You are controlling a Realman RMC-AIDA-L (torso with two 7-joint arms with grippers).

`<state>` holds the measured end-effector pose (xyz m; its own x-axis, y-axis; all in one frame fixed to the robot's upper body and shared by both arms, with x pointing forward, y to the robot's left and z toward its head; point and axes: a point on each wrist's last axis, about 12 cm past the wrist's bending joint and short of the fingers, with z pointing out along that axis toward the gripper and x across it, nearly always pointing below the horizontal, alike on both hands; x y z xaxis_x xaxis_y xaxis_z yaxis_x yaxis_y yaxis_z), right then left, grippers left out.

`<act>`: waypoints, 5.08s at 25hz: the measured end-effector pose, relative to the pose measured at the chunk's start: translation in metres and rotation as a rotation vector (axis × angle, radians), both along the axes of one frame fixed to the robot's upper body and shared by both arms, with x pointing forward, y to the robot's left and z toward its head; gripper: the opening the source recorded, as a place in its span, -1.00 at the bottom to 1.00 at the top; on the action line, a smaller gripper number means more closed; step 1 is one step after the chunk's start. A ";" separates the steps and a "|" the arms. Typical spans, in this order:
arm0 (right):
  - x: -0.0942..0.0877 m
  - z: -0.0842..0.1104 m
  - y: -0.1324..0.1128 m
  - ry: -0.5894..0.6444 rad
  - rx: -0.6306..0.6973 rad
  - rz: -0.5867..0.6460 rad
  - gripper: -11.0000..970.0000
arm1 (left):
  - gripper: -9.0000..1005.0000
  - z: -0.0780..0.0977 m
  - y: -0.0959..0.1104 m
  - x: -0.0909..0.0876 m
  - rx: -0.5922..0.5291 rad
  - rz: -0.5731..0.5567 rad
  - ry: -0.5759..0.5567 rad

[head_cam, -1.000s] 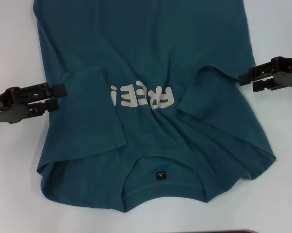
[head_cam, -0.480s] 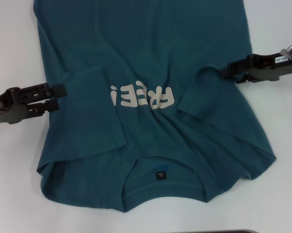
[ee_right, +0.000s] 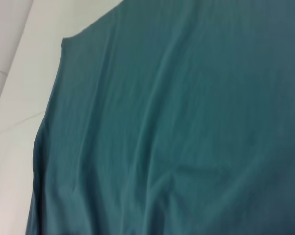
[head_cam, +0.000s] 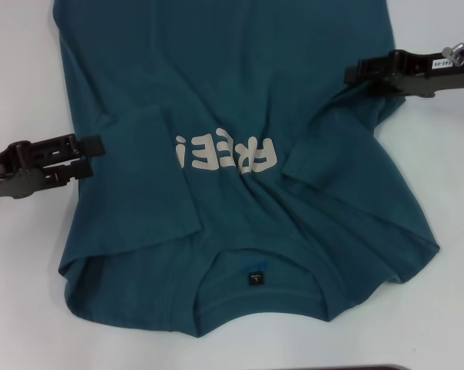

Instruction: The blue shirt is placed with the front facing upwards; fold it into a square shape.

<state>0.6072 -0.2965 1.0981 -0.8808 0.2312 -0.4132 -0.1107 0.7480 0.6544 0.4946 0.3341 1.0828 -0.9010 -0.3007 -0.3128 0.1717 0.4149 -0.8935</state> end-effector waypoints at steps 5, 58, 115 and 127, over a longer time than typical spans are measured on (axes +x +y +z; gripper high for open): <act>0.005 -0.006 0.001 -0.010 -0.040 -0.036 0.33 | 0.62 -0.001 -0.002 0.002 -0.004 0.000 0.002; -0.074 0.020 -0.045 -0.064 0.270 0.334 0.29 | 0.59 -0.029 0.034 -0.081 0.005 -0.025 0.192; -0.076 0.021 -0.053 -0.079 0.292 0.290 0.22 | 0.55 -0.035 0.012 -0.051 0.100 -0.009 0.194; -0.076 0.021 -0.054 -0.081 0.294 0.285 0.21 | 0.52 -0.036 0.015 -0.053 0.108 0.001 0.208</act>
<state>0.5309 -0.3507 1.1190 -0.8941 0.1012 -0.4362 -0.3458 0.4630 0.8161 0.4419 0.3487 1.0464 -0.9492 -0.2766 -0.1503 -0.0123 0.5098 -0.8602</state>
